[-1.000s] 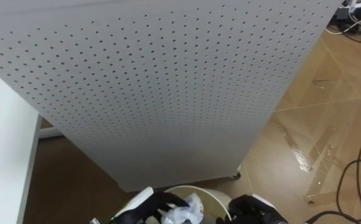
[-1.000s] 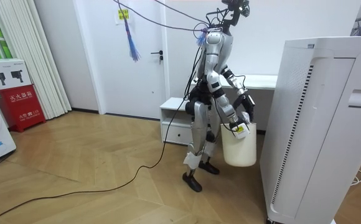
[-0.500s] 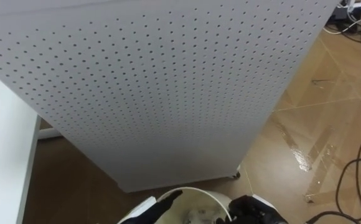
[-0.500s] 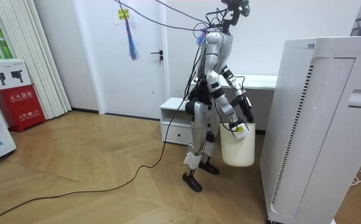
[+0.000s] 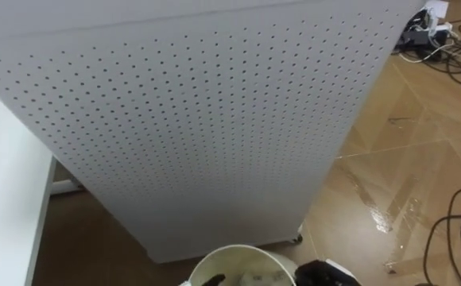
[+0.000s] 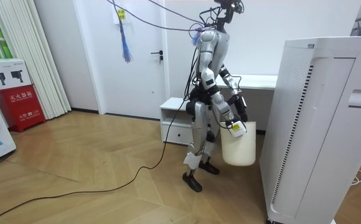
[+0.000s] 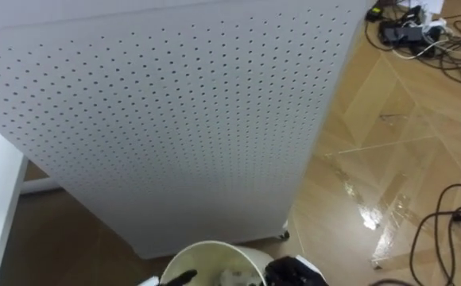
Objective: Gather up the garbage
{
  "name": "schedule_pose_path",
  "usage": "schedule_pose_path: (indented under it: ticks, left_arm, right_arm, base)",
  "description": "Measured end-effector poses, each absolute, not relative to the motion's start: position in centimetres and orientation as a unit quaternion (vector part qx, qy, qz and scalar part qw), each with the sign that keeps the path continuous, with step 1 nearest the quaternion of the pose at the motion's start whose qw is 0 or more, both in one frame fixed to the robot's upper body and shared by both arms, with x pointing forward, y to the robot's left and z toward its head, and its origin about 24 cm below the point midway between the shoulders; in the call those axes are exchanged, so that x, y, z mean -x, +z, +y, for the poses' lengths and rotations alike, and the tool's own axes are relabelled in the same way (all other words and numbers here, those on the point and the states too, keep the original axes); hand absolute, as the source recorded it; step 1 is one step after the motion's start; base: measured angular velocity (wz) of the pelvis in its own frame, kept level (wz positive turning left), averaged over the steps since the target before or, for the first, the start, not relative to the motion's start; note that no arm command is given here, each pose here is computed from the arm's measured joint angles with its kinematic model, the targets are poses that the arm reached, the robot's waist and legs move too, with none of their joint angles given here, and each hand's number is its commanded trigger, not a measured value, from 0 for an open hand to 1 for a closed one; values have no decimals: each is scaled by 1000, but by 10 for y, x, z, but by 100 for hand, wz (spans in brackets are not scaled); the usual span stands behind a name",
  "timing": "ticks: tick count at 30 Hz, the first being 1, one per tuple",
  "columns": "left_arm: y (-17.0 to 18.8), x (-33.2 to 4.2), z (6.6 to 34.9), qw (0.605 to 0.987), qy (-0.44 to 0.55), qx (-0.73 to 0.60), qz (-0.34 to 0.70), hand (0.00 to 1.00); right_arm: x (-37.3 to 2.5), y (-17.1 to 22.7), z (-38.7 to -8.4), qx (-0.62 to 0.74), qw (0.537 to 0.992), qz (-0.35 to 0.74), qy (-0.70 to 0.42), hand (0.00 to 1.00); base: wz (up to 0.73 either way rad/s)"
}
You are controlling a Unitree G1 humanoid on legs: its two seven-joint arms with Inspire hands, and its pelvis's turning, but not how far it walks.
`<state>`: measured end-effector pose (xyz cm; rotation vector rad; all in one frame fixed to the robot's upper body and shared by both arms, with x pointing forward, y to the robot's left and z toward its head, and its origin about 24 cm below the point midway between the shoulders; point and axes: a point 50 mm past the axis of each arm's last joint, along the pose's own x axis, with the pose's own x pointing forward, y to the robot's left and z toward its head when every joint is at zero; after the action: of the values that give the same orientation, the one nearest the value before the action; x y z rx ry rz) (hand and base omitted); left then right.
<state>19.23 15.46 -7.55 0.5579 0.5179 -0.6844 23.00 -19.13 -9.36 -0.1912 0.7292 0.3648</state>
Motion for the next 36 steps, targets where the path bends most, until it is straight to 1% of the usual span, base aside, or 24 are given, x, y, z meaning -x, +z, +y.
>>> schedule_pose_path:
  ticks: [3, 5, 8, 10, 13, 17, 22, 25, 29, 36]
  left_arm:
    - [-79, -187, 158, 875, -321, -253, 259, 0]
    - [-85, -179, 162, 873, -315, -249, 276, 0]
    - [-98, -160, 169, 866, -308, -240, 312, 0]
    - [-104, -145, 174, 866, -295, -228, 334, 0]
    - [-110, -135, 178, 875, -265, -200, 353, 0]
    - [-122, -122, 185, 876, -232, -165, 388, 0]
    - [-133, -105, 209, 886, -133, -114, 429, 0]
    - [-143, -90, 219, 882, -66, -59, 463, 0]
    - [-150, -77, 219, 876, -9, -2, 482, 0]
    - [-160, -50, 224, 849, 82, 89, 515, 0]
  right_arm:
    - [-219, -99, -197, 93, 909, 368, 172, 100]
    - [-211, -104, -201, 92, 905, 379, 169, 100]
    - [-189, -115, -207, 86, 894, 407, 165, 100]
    - [-172, -122, -209, 83, 886, 427, 162, 100]
    - [-159, -128, -211, 78, 880, 442, 158, 100]
    - [-144, -134, -213, 74, 871, 461, 153, 100]
    - [-124, -139, -222, 46, 871, 476, 109, 100]
    - [-111, -146, -224, 32, 865, 495, 74, 100]
    - [-96, -153, -229, 21, 853, 521, 34, 100]
    - [-72, -161, -229, -46, 836, 545, -42, 100]
  base:
    - [-5]
    - [-10]
    - [-2]
    - [-7]
    - [-18]
    - [-11]
    - [0]
    - [0]
    - [-2]
    - [-2]
